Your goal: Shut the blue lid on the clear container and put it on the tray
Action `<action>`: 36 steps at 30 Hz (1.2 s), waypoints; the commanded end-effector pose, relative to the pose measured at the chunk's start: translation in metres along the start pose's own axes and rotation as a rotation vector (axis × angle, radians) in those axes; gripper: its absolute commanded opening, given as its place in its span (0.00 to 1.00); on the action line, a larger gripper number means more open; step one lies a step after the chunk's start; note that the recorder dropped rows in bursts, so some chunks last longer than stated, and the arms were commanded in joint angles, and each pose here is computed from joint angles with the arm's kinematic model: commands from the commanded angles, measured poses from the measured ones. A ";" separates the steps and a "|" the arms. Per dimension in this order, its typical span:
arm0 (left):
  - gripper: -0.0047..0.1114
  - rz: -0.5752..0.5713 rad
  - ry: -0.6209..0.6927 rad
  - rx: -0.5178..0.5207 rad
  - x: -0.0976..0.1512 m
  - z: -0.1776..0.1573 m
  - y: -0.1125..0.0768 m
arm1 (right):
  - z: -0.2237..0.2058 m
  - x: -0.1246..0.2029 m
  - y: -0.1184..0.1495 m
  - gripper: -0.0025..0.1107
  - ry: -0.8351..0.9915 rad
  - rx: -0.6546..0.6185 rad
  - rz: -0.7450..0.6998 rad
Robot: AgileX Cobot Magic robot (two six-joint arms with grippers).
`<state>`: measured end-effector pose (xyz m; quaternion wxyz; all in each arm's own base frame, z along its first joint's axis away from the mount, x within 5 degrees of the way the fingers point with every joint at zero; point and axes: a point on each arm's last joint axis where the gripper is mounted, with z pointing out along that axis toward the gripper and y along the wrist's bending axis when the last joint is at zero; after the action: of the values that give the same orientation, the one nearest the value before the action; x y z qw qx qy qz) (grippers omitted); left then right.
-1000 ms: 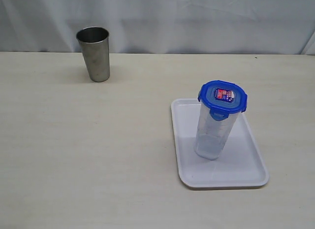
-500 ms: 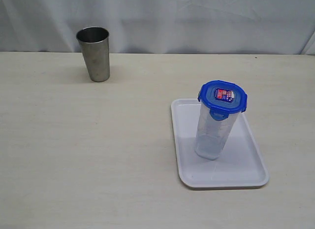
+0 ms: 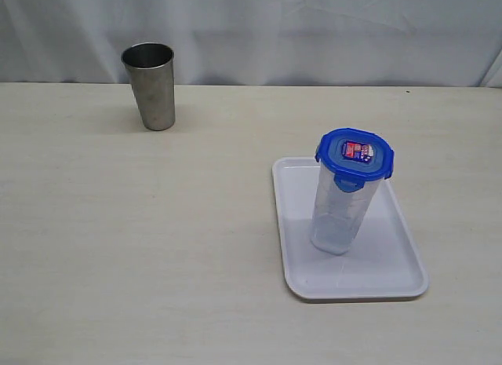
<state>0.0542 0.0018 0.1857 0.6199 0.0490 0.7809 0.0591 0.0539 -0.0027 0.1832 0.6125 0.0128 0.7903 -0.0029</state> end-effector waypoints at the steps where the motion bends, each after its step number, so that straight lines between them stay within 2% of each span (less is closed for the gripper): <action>1: 0.04 -0.008 -0.005 0.001 0.000 0.000 0.000 | 0.000 0.001 0.000 0.06 0.000 -0.001 0.003; 7: 0.04 -0.055 -0.005 0.001 0.000 0.000 0.000 | 0.000 0.001 0.000 0.06 0.000 -0.001 0.003; 36: 0.04 -0.056 -0.005 0.001 0.000 0.000 0.000 | 0.000 0.001 0.000 0.06 0.000 -0.001 0.003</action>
<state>0.0542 0.0018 0.1857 0.6209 0.0345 0.7817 0.0475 0.0539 -0.0027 0.1832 0.6125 0.0128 0.7903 -0.0029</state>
